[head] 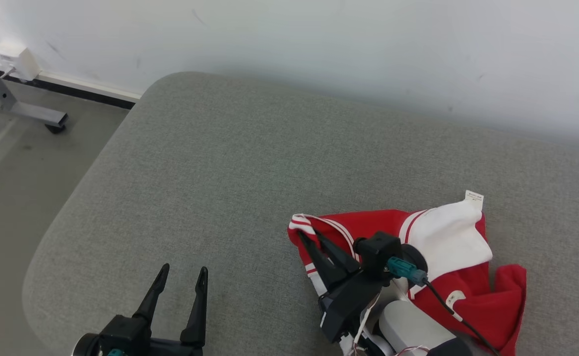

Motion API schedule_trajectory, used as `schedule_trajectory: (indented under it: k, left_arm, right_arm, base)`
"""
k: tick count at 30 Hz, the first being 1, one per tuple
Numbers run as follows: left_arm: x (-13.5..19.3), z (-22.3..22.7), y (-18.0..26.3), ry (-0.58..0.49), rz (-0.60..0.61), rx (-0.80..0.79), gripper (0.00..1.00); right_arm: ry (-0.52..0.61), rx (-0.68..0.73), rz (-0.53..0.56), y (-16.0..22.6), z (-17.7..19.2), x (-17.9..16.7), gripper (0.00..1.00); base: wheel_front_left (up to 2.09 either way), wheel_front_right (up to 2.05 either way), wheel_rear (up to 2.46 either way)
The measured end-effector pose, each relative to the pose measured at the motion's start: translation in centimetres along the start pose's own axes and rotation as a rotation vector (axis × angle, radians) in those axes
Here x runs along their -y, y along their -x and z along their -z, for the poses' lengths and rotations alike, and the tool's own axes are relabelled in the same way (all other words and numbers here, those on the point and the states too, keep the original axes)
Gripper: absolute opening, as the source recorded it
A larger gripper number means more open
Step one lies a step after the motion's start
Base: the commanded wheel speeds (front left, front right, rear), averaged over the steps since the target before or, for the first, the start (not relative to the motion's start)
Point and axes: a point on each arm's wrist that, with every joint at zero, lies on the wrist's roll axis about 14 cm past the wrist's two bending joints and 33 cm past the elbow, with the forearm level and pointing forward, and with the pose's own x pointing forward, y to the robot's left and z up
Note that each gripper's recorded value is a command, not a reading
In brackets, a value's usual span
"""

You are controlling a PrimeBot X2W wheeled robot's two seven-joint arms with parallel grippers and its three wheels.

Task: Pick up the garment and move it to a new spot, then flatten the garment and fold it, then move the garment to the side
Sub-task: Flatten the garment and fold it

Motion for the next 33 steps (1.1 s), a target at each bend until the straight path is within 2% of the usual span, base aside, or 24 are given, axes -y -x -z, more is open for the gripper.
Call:
schedule_trajectory:
  k: [3, 4, 5, 11, 16, 19, 26, 33]
  left_arm:
    - [-0.3, 0.4, 0.3, 0.001, -0.014, -0.016, 1.00]
    - [-0.4, 0.6, 0.3, 0.002, -0.018, -0.022, 1.00]
    - [-0.4, 0.7, 0.4, 0.002, -0.021, -0.025, 1.00]
    - [-0.8, 0.8, 0.2, 0.000, -0.030, -0.029, 1.00]
    - [-0.2, 0.7, -0.2, -0.002, -0.005, -0.022, 1.00]
    - [0.2, 0.2, -0.6, -0.005, 0.013, -0.003, 1.00]
    - [1.0, -0.2, -1.3, -0.015, 0.047, 0.014, 1.00]
    - [2.4, -0.5, -2.1, -0.019, 0.095, 0.026, 1.00]
  right_arm:
    - [-0.032, -0.055, -0.052, -0.4, 1.9, -1.5, 0.00]
    - [-0.045, -0.071, -0.061, -0.4, 2.6, -1.8, 0.41]
    - [-0.049, -0.089, -0.071, -0.5, 3.1, -2.1, 1.00]
    - [-0.035, -0.101, -0.061, -0.8, 3.0, -1.3, 1.00]
    - [-0.006, -0.031, 0.025, -0.3, 0.4, 1.4, 1.00]
    - [0.023, 0.032, 0.113, 0.8, -1.8, 4.1, 1.00]
    - [0.085, 0.129, 0.359, 7.4, -4.3, 11.0, 1.00]
    - [0.109, 0.168, 0.566, 14.9, -4.4, 14.4, 1.00]
  base:
    - [0.00, 0.00, 0.00]
    - [0.00, 0.00, 0.00]
    - [0.00, 0.00, 0.00]
    - [0.00, 0.00, 0.00]
    - [0.00, 0.00, 0.00]
    - [0.00, 0.00, 0.00]
    - [0.00, 0.00, 0.00]
    - [0.00, 0.00, 0.00]
